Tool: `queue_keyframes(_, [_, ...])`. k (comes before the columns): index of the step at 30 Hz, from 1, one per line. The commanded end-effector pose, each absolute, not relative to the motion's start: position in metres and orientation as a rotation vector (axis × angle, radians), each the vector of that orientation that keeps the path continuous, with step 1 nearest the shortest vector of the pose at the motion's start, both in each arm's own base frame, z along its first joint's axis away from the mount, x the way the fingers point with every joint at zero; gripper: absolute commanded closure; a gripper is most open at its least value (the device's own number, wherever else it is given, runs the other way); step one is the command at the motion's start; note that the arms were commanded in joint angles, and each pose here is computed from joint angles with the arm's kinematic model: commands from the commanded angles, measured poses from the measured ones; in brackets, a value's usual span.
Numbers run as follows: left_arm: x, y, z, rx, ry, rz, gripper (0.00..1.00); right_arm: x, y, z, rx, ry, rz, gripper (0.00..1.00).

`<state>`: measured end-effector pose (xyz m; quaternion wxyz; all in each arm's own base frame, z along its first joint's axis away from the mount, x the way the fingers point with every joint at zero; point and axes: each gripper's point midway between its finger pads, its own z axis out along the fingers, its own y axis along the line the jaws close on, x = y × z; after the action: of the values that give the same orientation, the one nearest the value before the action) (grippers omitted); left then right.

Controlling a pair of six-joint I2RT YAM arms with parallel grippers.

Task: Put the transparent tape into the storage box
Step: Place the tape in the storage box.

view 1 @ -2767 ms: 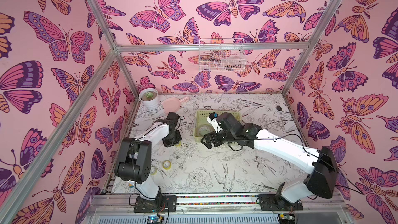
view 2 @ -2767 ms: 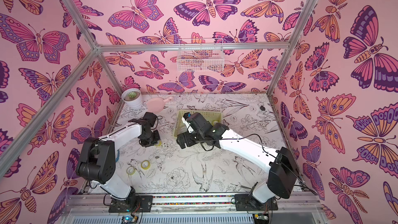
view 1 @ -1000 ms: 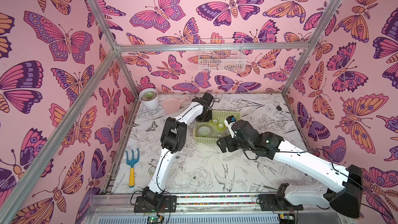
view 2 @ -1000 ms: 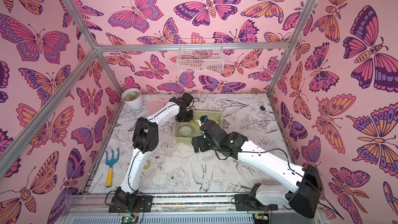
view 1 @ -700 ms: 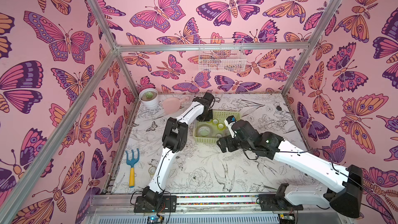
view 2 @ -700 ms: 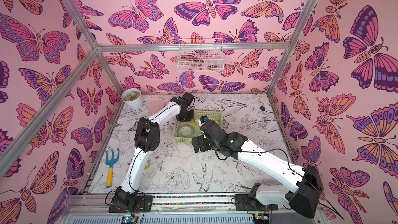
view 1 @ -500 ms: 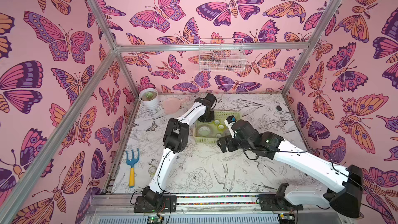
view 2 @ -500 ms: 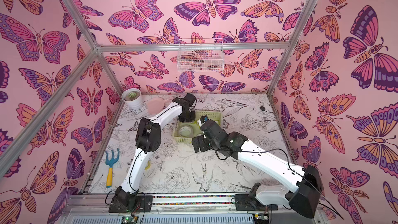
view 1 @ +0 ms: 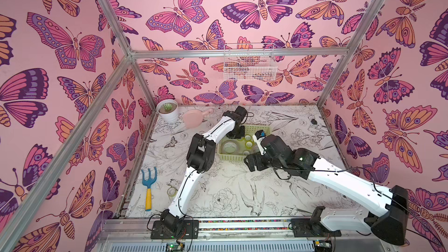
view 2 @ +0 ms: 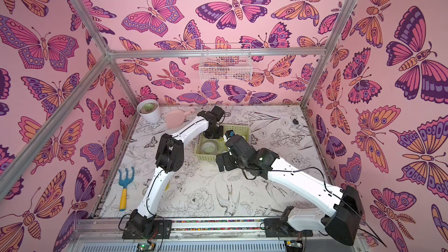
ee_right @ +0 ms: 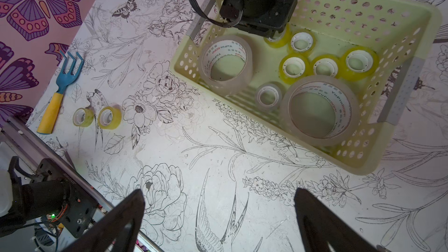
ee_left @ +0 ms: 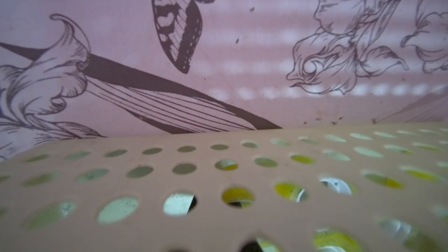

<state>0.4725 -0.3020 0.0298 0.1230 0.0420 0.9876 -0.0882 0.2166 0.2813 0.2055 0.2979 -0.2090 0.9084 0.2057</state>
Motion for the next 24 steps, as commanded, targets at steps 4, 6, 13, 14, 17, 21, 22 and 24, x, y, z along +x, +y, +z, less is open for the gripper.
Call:
queue_keyframes(4, [0.458,-0.305,0.005,0.124,2.955,-0.235,0.86,0.215,0.274,0.201,-0.547,2.429,0.528,0.01])
queue_keyframes(6, [0.459,-0.305,0.006,0.122,2.951,-0.235,0.85,0.214,0.273,0.201,-0.544,2.43,0.531,0.01])
queue_keyframes(13, [0.46,-0.305,0.026,0.12,2.923,-0.252,0.65,0.214,0.273,0.2,-0.544,2.429,0.53,0.01])
queue_keyframes(14, [0.46,-0.305,0.029,0.118,2.92,-0.252,0.64,0.214,0.273,0.2,-0.545,2.429,0.532,0.01])
queue_keyframes(17, [0.461,-0.305,0.046,0.114,2.895,-0.271,0.59,0.214,0.273,0.2,-0.546,2.427,0.53,0.01])
queue_keyframes(21, [0.461,-0.302,0.073,0.107,2.851,-0.279,0.51,0.215,0.273,0.202,-0.545,2.42,0.529,0.01])
queue_keyframes(22, [0.461,-0.3,0.081,0.103,2.84,-0.277,0.5,0.215,0.273,0.202,-0.546,2.419,0.529,0.01])
queue_keyframes(24, [0.459,-0.296,0.094,0.097,2.821,-0.277,0.47,0.215,0.273,0.203,-0.546,2.416,0.53,0.01])
